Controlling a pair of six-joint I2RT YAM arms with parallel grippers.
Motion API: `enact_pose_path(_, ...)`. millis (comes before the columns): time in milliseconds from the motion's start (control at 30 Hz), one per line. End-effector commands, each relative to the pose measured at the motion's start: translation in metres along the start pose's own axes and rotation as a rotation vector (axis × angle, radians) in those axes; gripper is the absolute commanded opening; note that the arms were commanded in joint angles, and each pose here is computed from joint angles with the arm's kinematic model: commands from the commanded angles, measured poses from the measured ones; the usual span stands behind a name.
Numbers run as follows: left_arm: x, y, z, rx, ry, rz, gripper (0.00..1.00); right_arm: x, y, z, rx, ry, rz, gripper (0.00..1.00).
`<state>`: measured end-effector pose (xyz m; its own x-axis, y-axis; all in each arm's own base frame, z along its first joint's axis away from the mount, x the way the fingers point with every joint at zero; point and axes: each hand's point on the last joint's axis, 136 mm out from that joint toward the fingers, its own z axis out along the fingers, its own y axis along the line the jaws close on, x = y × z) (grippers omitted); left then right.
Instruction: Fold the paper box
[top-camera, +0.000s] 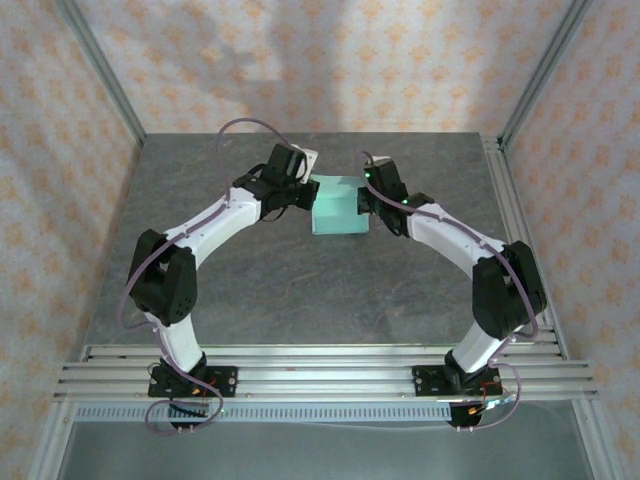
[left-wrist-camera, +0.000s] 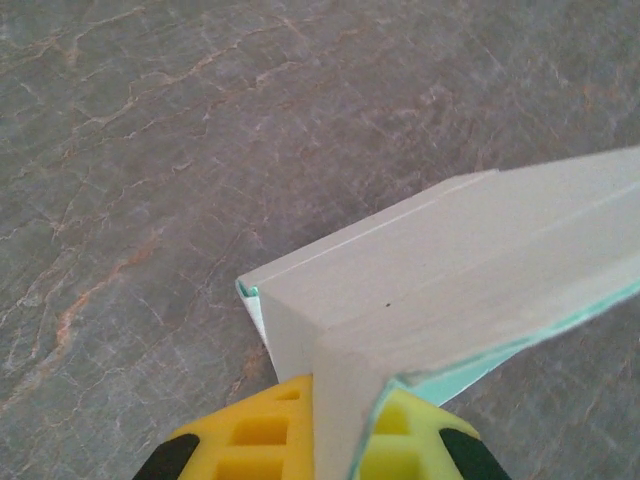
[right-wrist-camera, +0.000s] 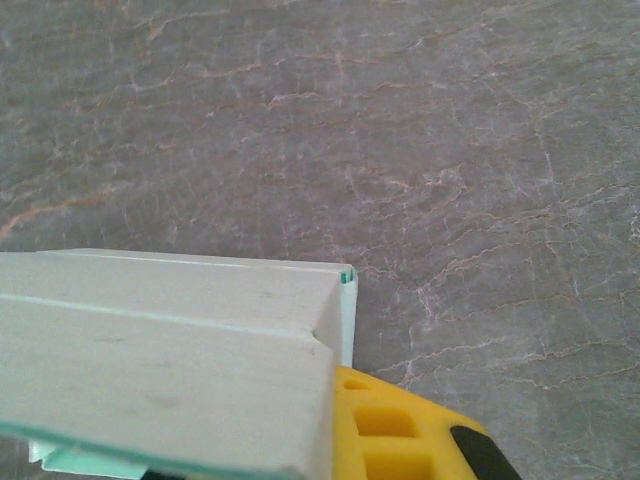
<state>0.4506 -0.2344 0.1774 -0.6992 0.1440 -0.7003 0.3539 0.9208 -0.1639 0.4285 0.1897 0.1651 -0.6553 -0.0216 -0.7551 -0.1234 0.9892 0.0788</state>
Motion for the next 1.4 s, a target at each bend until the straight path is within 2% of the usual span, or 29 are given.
enact_pose_path(0,-0.014,-0.003,0.008,-0.008,-0.048,-0.101,0.0,-0.038,-0.001,-0.015,0.021,-0.18,0.141,0.0)
enact_pose_path(133,-0.011,-0.003,0.015,-0.027,-0.047,-0.103,0.0,-0.035,-0.003,-0.011,0.026,-0.21,0.196,0.0)
enact_pose_path(600,0.004,-0.008,0.039,-0.04,-0.033,-0.103,0.0,-0.01,-0.002,0.006,0.026,-0.303,0.158,0.0)
enact_pose_path(633,0.015,-0.006,0.05,-0.049,-0.002,-0.102,0.0,-0.008,-0.003,0.007,0.028,-0.3,0.16,0.0)
enact_pose_path(767,0.025,-0.006,0.056,-0.058,0.013,-0.095,0.0,0.006,-0.003,0.011,0.028,-0.301,0.15,0.0)
enact_pose_path(1167,0.05,-0.008,0.066,-0.063,0.001,-0.07,0.0,0.033,0.005,0.016,0.045,-0.368,0.072,0.0)
enact_pose_path(1367,0.065,-0.009,0.071,-0.056,-0.031,-0.03,0.0,0.048,0.003,0.021,0.04,-0.376,0.101,0.0)
